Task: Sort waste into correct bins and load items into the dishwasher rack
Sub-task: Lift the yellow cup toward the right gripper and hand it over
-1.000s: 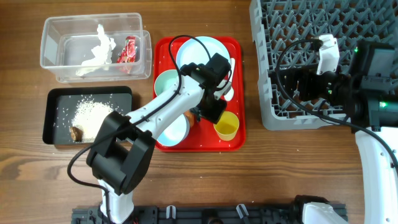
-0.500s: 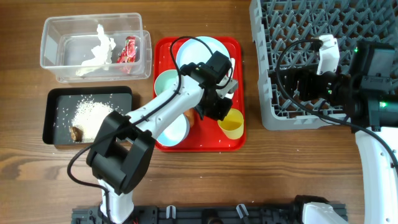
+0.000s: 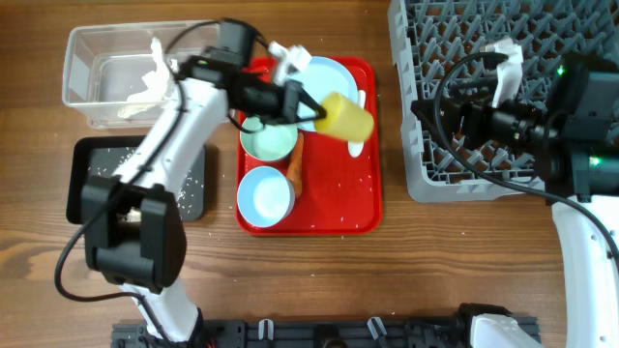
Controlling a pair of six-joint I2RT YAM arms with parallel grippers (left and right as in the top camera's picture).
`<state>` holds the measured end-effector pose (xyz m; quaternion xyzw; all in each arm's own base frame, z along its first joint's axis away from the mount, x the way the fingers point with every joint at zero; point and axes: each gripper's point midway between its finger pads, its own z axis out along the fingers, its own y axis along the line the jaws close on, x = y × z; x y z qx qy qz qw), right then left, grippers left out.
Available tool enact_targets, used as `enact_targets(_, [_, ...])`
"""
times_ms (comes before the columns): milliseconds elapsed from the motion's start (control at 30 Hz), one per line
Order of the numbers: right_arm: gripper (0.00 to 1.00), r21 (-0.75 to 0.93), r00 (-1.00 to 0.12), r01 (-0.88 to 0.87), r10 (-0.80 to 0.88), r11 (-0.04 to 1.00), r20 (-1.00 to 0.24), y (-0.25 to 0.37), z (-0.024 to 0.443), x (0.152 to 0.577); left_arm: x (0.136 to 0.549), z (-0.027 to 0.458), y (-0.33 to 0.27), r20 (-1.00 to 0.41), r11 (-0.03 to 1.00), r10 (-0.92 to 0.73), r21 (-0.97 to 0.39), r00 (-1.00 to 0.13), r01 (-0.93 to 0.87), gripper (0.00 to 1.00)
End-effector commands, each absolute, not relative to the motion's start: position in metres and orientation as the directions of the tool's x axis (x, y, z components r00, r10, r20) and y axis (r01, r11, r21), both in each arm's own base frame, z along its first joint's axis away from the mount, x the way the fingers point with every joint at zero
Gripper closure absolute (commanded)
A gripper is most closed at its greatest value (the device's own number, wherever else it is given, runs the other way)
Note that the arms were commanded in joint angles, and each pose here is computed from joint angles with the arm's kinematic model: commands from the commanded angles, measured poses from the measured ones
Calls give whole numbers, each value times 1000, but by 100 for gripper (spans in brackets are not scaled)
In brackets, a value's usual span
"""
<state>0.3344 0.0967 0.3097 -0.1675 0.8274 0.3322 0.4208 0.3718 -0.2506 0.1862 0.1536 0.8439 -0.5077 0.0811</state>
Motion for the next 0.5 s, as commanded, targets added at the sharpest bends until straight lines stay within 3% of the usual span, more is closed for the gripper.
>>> enact_targets(0, [1,468,-543,-726,-1,503,-840,126,320,325,364,262,-247,-411,72,162,-902,-897,426,96])
enact_targets(67, [2,486,-533,-765,9,423,-846,133,322,326,365,272,-245,-450,18,156,-889,-880,458,96])
enact_targets(200, [3,483,-500,-833,4,271,-866,150,323,328,367,276,-247,-453,6,155,-888,-878,459,96])
enact_targets(467, [3,515,-531,-836,-48,188,-846,187,298,338,367,285,-255,-502,-38,166,-864,-849,503,96])
